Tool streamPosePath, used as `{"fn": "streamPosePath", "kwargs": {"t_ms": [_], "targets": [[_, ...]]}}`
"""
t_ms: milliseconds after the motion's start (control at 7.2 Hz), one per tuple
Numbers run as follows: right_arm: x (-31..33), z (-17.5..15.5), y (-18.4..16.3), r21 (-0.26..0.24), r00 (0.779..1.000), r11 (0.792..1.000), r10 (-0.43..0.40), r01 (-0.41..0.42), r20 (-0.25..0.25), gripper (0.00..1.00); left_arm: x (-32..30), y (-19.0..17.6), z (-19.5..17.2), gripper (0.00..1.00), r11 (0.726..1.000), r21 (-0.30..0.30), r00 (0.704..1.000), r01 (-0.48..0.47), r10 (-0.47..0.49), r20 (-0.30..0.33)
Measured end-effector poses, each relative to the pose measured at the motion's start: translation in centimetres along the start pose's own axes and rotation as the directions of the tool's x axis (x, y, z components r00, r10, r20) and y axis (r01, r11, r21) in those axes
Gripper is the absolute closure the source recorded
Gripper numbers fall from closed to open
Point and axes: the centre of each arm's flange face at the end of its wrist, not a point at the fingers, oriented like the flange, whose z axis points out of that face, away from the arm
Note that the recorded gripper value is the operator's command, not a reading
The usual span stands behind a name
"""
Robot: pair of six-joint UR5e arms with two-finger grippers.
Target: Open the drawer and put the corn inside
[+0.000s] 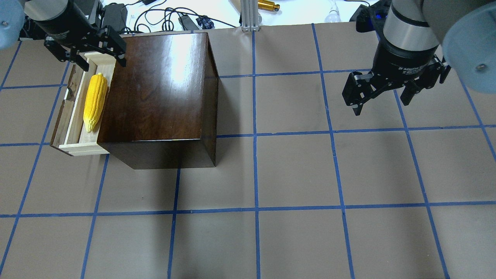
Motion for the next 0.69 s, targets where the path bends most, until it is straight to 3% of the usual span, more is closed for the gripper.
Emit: {"fn": "streamPosePath", "kwargs": {"t_ms": [278,694], "targets": [[0.0,0.0,0.0,0.000,1.000,1.000,0.000,0.000,0.000,0.00,5.6,4.2,-2.4,0.00,1.000,-0.004,1.000,-0.013,0.013,0.008],[0.0,0.0,0.0,0.000,1.000,1.000,0.000,0.000,0.000,0.00,7.2,7.0,-2.5,0.00,0.999,-0.017,1.000,-0.028,0.028,0.011]]}}
